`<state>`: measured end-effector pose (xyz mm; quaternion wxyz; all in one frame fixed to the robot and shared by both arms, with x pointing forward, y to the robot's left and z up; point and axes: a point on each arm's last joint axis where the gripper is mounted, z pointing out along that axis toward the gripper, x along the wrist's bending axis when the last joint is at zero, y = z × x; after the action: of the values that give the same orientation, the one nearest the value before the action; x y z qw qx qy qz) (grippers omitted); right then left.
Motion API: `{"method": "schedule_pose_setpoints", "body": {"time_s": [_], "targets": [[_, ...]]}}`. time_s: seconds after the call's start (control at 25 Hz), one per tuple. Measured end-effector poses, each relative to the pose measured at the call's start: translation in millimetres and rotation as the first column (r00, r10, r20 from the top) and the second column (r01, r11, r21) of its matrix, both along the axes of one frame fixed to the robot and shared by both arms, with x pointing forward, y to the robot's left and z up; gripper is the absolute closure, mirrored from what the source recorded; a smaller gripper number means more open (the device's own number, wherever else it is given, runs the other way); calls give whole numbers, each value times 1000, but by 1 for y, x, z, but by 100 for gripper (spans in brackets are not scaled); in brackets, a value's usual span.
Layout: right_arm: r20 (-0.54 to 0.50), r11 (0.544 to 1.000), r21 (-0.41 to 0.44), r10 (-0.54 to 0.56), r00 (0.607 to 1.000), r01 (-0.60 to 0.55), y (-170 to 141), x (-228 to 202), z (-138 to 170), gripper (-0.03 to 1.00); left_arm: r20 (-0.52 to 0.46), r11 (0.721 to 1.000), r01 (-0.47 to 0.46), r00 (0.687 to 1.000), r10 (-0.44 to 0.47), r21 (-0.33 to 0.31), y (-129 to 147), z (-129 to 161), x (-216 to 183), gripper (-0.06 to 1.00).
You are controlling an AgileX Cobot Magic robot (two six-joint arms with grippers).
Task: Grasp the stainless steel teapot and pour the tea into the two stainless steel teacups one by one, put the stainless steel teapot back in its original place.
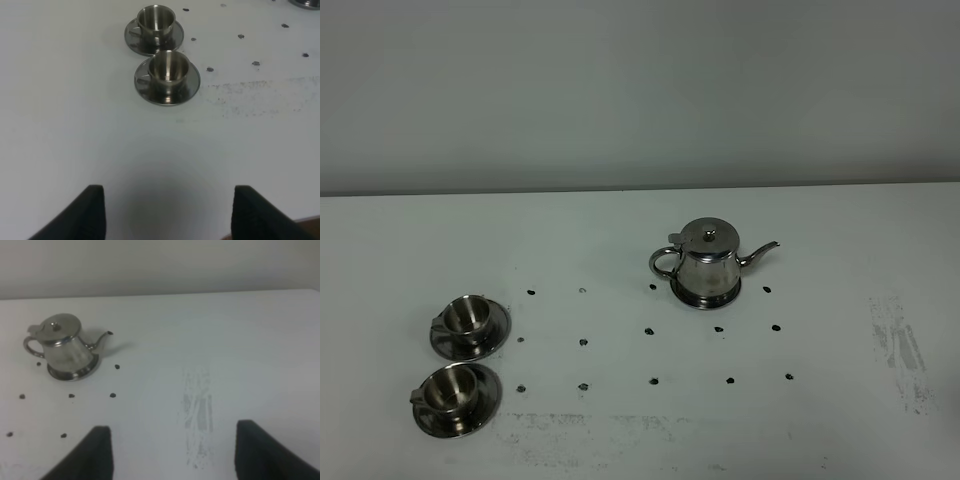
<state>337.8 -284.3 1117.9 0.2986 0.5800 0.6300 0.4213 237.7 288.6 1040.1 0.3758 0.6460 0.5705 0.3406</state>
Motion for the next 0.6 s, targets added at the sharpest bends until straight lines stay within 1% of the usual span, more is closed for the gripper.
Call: {"method": "schedule_pose_setpoints", "body": {"time_s": [0.48,0.6], "targets": [[1,1000,1,3,1000,-3,0,0,0,46,0,1000,0,1000,0,0,0,0,0,40],[21,1000,18,-1,1000,1,1,1,2,46,0,1000,0,1000,0,0,0,0,0,40]]}}
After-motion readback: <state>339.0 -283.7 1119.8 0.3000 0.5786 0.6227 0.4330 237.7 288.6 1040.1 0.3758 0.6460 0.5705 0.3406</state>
